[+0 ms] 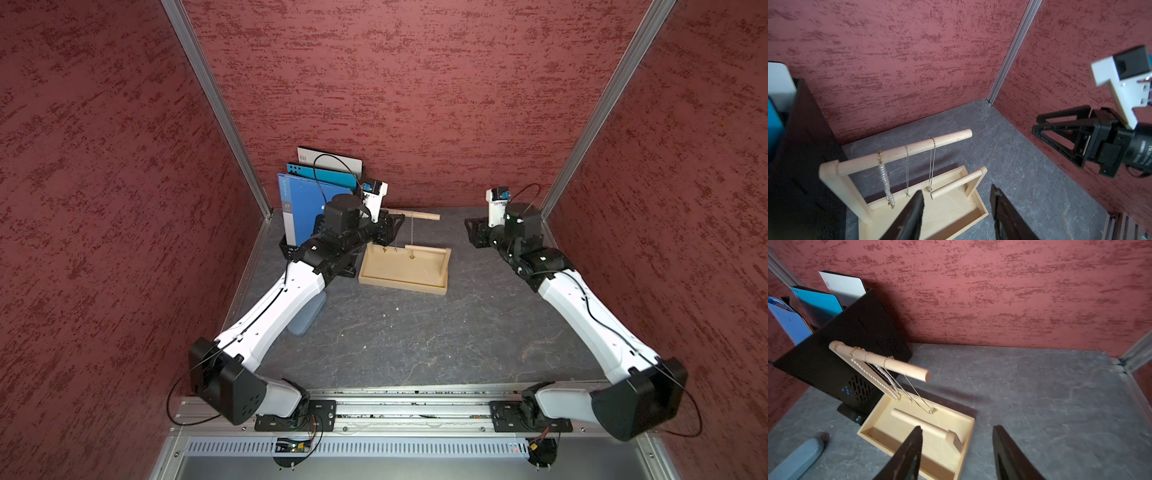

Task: Hang the necklace on the jewelry display stand
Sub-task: Hang the necklace on the stand, then reset both arms

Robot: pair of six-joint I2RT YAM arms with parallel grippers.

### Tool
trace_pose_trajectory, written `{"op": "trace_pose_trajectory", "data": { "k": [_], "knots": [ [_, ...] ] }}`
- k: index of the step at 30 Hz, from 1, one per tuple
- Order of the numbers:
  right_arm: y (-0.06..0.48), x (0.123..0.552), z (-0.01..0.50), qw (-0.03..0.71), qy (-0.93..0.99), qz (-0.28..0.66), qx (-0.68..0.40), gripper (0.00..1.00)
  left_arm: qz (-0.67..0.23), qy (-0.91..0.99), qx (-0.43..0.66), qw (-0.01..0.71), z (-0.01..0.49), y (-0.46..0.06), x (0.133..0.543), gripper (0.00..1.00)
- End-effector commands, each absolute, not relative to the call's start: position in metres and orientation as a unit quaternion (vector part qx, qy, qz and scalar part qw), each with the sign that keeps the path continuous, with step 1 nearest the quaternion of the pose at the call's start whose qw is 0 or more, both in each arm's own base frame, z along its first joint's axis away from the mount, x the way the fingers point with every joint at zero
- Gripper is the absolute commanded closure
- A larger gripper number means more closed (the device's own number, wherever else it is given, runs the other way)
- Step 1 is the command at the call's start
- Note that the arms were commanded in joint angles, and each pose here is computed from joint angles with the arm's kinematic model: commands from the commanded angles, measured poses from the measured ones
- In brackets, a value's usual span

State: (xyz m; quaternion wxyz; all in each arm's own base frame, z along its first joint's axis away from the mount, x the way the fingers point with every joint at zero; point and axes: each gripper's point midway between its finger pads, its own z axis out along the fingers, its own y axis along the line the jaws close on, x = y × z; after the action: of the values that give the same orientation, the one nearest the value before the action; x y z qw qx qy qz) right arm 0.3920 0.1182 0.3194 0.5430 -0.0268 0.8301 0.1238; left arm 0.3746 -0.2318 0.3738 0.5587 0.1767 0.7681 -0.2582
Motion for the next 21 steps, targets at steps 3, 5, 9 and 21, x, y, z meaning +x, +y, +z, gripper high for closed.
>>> {"op": "trace_pose_trajectory", "data": {
  "k": [3, 5, 9, 21],
  "knots": [
    [0.071, 0.352, 0.293, 0.552, 0.829, 0.071, 0.063, 0.16, -0.166, 0.790, 0.135, 0.575, 0.358, -0.168, 0.354, 0.37],
    [0.061, 0.340, 0.281, 0.558, 0.825, 0.055, 0.067, 0.02, -0.137, 0.805, 0.109, 0.567, 0.340, -0.140, 0.341, 0.32],
    [0.043, 0.328, 0.261, 0.575, 0.815, 0.012, 0.076, 0.01, -0.091, 0.837, 0.020, 0.539, 0.281, -0.079, 0.317, 0.15],
    [0.027, 0.345, 0.187, 0.594, 0.799, -0.080, 0.048, 0.01, -0.033, 0.855, -0.048, 0.515, 0.169, -0.019, 0.303, 0.01]
  ]
}}
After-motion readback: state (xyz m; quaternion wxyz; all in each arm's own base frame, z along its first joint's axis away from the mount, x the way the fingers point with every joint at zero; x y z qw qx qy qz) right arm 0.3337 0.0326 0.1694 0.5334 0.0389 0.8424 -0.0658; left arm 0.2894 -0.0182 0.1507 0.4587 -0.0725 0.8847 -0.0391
